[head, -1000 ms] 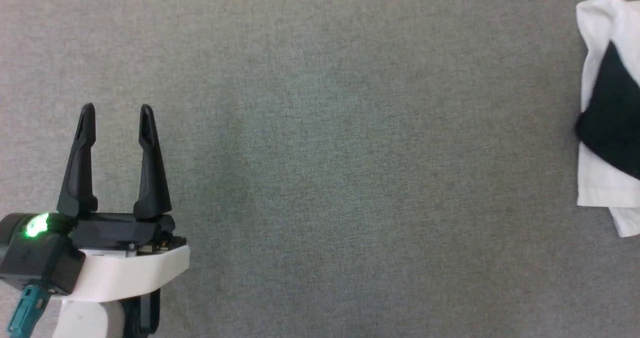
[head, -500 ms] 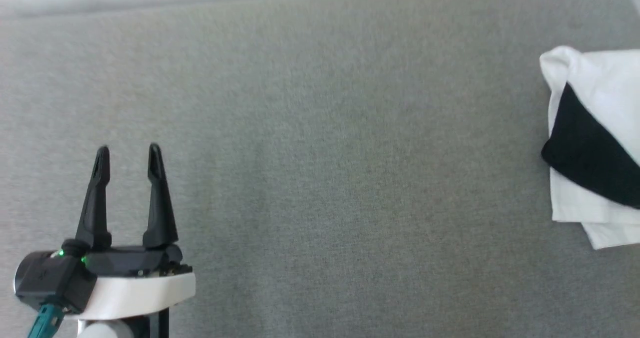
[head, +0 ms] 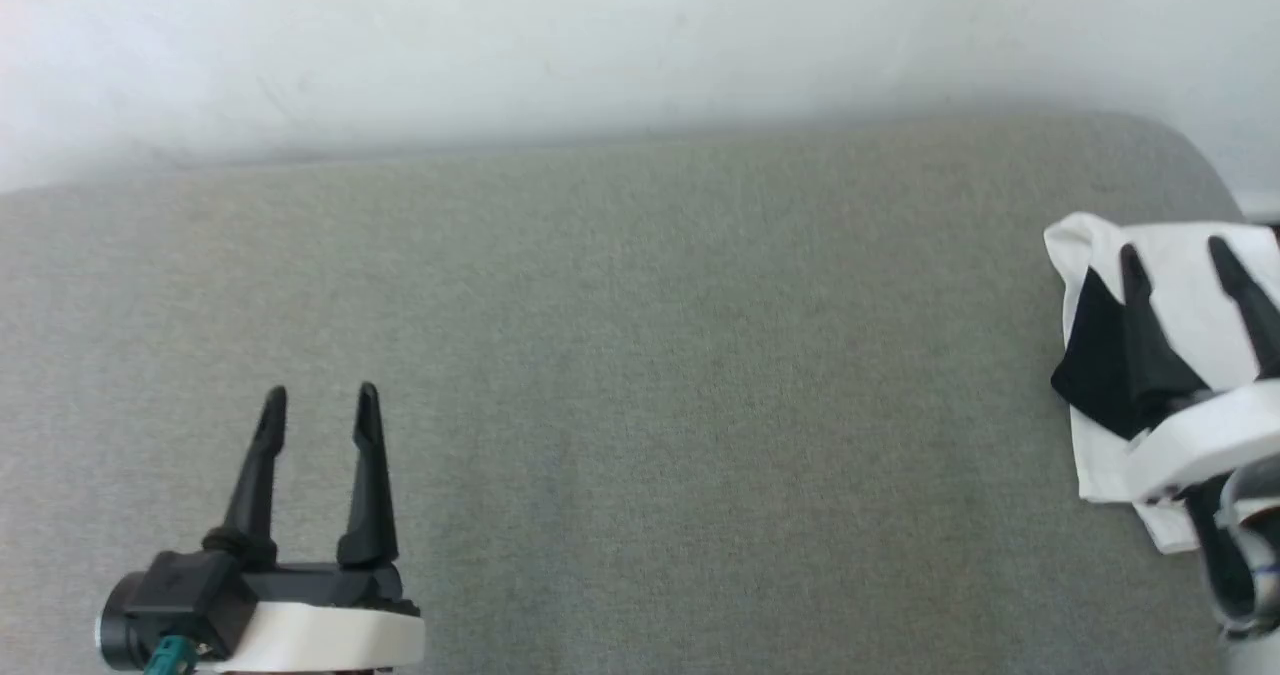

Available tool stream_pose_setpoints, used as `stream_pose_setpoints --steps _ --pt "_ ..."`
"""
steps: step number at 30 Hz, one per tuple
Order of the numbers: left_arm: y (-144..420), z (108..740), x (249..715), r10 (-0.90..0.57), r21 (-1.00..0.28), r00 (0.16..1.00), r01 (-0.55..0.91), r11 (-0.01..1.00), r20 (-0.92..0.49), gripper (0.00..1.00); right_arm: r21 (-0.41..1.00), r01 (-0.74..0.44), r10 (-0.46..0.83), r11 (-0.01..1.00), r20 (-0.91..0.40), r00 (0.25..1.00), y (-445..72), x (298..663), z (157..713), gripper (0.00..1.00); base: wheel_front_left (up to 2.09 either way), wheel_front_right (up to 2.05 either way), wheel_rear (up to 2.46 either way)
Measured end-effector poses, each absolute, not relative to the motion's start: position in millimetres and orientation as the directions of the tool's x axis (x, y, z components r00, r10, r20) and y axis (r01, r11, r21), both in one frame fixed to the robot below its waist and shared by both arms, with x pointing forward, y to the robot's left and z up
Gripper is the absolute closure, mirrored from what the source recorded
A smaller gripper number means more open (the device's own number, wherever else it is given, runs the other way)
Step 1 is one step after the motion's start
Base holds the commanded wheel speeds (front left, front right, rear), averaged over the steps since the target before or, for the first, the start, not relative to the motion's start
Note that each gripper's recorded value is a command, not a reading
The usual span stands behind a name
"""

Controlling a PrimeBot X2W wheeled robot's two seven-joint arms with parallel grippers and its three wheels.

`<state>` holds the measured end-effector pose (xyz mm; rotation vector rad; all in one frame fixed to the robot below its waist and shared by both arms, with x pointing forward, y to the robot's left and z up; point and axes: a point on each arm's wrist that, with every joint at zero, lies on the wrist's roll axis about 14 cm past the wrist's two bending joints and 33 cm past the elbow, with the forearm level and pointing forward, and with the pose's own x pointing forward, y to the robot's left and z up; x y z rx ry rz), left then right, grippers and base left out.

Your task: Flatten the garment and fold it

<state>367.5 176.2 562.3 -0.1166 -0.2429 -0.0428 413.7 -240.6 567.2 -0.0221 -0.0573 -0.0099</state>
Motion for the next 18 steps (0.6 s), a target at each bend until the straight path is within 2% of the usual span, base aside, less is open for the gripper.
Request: stream_pose_setpoints --steps 5,10,18 --pt "174 566 356 -0.034 -0.114 0.967 0.065 0.991 0.253 0.00 0.005 -0.014 0.014 1.000 0.113 0.994 -220 396 574 0.00 0.00 0.00 0.00" --pt "169 550 341 -0.058 -0.103 0.979 0.079 0.992 0.194 0.00 0.002 -0.020 0.019 1.000 0.125 0.992 -210 377 567 0.00 0.00 0.00 0.00" --pt "167 531 325 -0.059 -0.104 0.989 0.073 0.992 0.137 0.00 -0.020 0.034 -0.032 0.999 0.110 0.993 -217 347 542 0.00 0.00 0.00 0.00"
